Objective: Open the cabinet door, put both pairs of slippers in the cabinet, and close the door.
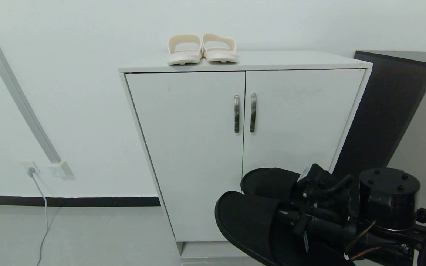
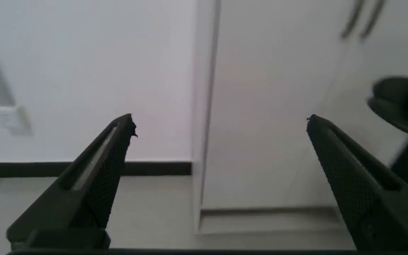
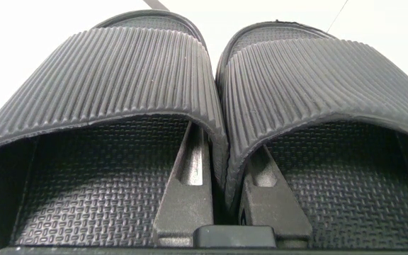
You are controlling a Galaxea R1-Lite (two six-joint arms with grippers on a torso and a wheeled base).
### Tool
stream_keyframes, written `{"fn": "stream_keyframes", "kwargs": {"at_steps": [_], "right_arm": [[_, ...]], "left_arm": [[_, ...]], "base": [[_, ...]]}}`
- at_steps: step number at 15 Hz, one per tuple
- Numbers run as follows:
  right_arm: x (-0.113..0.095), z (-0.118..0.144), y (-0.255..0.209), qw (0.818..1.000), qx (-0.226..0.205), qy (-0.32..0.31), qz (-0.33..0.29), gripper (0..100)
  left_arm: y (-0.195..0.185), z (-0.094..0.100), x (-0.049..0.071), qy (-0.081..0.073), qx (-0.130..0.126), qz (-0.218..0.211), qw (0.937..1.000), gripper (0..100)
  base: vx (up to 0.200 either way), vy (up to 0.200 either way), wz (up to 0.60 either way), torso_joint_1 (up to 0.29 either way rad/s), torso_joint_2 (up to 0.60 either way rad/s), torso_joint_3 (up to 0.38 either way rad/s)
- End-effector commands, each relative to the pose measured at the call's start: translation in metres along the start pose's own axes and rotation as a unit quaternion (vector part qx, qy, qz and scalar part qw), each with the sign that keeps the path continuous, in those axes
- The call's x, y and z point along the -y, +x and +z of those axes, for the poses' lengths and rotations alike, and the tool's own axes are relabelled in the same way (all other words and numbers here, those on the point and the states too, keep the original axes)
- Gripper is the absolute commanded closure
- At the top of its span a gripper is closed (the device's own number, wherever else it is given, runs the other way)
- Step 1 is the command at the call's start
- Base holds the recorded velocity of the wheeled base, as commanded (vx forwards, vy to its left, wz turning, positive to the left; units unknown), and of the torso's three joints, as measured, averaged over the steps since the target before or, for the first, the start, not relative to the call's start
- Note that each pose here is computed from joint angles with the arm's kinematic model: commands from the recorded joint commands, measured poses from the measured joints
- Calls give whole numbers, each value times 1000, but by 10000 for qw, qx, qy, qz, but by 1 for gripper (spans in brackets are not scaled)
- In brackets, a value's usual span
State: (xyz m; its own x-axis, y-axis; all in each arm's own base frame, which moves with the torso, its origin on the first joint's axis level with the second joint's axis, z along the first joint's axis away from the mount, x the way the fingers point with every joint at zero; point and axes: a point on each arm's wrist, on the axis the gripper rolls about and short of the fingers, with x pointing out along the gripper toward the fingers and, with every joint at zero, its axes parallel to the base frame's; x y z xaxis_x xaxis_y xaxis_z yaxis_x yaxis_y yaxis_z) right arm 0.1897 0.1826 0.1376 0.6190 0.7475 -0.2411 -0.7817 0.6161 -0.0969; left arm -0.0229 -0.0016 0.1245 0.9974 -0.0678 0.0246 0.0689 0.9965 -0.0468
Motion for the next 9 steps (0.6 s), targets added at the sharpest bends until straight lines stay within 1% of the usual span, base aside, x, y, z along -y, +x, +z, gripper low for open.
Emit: {"fn": "stream_keyframes", "kwargs": {"at_steps": [1, 3, 4, 5, 6, 8, 9], "right_arm": [[0, 1, -2, 10000, 22, 2, -1, 100], [-1, 1, -4, 10000, 24, -17, 14, 100], [-2, -1, -4, 10000, 2, -9, 24, 100], [-2, -1, -4, 10000, -6, -15, 25, 100], [-2, -1, -4, 10000, -11, -9, 41, 100], [-2, -2, -4, 10000, -19, -8, 42, 100], [-2, -2, -3, 10000, -26, -7, 51, 100]], "left_arm": [[22, 11, 2, -39, -689, -619, 9957, 0], [37, 18, 3, -94, -855, -1122, 9900, 0], [45, 25, 4, -92, -819, -1192, 9894, 0], [47, 26, 4, -91, -812, -1200, 9894, 0], [68, 39, 3, -97, -814, -1276, 9884, 0], [94, 50, 2, -85, -765, -1339, 9880, 0], [104, 53, 4, -85, -765, -1468, 9862, 0]], "base": [[0, 0, 0, 0, 0, 0], [0, 0, 0, 0, 0, 0], [0, 0, 0, 0, 0, 0], [0, 0, 0, 0, 0, 0], [0, 0, 0, 0, 0, 0], [0, 0, 0, 0, 0, 0], [0, 0, 0, 0, 0, 0]]}}
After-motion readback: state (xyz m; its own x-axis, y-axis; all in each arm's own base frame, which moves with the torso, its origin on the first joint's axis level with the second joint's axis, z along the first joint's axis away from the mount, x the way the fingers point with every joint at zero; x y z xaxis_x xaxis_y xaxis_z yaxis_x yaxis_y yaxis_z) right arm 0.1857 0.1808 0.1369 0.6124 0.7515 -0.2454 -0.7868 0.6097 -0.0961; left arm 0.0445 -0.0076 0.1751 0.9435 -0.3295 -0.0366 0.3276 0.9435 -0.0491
